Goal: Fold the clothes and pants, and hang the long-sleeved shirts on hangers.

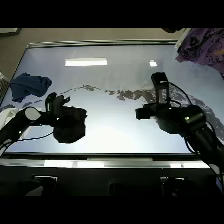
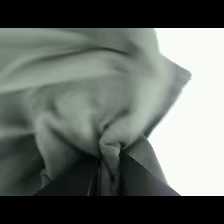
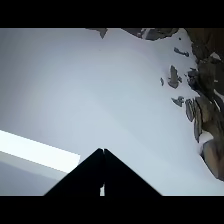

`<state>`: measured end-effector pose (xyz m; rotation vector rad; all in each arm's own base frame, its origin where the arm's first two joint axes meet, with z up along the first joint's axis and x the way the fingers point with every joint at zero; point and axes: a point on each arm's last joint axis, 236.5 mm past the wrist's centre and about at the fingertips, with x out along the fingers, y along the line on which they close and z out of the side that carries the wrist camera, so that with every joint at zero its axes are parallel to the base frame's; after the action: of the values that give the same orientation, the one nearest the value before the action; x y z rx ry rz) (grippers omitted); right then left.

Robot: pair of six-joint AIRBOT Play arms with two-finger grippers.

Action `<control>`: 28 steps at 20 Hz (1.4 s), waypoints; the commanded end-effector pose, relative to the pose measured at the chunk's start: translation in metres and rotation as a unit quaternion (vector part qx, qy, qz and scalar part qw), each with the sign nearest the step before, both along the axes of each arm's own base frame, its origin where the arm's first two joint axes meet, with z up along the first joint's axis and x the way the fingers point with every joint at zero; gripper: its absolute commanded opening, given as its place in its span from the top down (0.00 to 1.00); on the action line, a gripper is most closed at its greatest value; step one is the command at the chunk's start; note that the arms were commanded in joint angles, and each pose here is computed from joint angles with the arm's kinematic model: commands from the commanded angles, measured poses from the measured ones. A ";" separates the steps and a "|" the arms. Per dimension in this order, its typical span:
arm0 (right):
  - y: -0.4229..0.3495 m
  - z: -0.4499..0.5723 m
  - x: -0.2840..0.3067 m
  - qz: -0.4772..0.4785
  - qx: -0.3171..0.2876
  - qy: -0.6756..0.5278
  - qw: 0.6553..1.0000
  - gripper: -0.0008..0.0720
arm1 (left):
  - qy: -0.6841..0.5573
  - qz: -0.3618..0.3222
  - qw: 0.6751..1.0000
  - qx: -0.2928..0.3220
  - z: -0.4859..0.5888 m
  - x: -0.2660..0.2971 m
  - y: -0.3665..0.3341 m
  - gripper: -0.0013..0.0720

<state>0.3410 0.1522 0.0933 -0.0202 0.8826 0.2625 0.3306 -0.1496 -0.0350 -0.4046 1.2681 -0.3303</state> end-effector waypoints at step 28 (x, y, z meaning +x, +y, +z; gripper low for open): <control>-0.026 -0.160 -0.048 -0.136 0.290 0.372 0.871 0.28 | -0.079 0.121 0.976 -0.165 0.094 0.100 0.013 0.23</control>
<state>0.2972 0.0854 -0.0459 0.7539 1.4522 0.1337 0.4298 -0.1512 0.0603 -0.7853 0.9943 -0.3778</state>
